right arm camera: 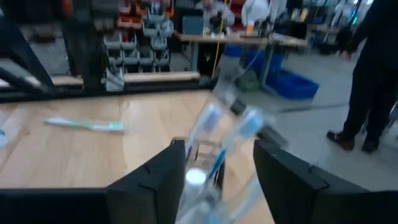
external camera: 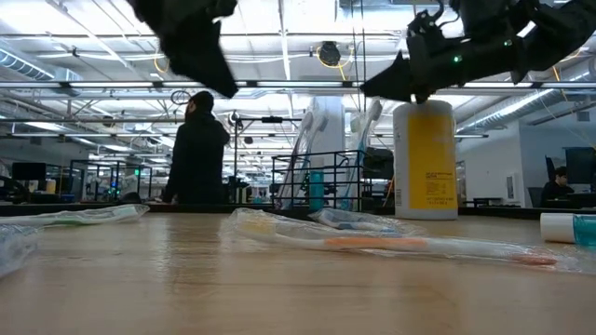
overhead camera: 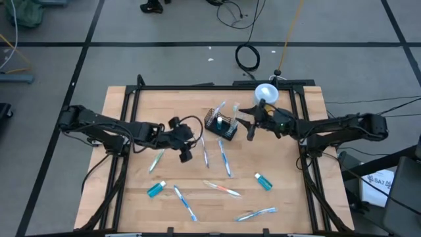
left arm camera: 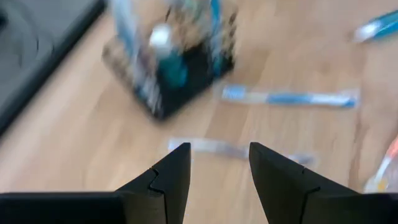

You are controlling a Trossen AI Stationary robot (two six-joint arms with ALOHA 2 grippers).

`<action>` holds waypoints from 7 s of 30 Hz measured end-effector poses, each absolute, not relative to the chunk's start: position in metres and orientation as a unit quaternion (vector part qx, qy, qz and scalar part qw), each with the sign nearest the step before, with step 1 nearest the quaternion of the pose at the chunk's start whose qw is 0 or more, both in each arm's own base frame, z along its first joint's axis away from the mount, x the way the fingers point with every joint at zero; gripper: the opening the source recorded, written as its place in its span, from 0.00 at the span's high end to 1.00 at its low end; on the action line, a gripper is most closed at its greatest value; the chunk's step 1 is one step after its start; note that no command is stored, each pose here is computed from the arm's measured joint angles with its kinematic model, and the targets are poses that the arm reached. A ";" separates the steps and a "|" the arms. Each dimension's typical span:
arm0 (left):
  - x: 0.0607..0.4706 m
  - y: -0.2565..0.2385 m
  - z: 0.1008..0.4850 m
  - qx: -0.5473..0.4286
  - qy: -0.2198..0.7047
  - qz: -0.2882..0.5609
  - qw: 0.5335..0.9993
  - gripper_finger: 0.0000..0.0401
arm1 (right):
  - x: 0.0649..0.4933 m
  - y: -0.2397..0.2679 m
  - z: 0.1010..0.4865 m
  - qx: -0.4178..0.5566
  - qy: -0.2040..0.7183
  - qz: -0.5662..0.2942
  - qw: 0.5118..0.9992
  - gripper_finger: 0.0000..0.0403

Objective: Pick & Place toothbrushing station
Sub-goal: Put the green toothbrush into the black organizer

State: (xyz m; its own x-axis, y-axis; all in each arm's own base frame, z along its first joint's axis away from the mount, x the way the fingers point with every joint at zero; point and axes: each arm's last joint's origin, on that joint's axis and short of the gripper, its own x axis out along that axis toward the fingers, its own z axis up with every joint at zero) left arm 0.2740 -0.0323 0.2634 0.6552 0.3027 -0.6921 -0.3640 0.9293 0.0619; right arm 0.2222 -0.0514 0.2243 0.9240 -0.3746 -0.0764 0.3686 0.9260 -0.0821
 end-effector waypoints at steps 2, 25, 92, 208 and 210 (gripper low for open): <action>0.267 -0.031 0.258 -0.077 0.403 0.212 0.887 0.58 | 0.220 -0.052 0.232 -0.042 0.020 -0.194 0.980 0.51; 0.190 0.007 0.251 -0.187 0.455 0.422 0.762 0.58 | 0.210 -0.050 0.246 -0.071 -0.006 -0.196 0.978 0.51; 0.165 -0.003 0.119 -0.338 0.391 0.339 0.786 0.81 | 0.210 -0.050 0.245 -0.074 0.001 -0.195 0.978 0.51; 0.374 0.049 0.183 -0.009 0.054 0.458 0.887 0.93 | 0.210 -0.050 0.243 -0.096 0.014 -0.195 0.976 0.51; 0.374 0.048 0.183 0.013 0.066 0.447 0.892 0.93 | 0.210 -0.050 0.243 -0.096 0.014 -0.195 0.976 0.51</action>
State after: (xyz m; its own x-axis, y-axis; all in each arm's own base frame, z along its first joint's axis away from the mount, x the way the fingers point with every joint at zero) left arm 0.3745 0.0482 0.1833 0.5924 0.7986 -0.1059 -0.7952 0.6008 0.0823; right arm 0.2097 -0.0502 0.2431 0.9239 -0.3826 0.0108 0.3774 0.9059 -0.1923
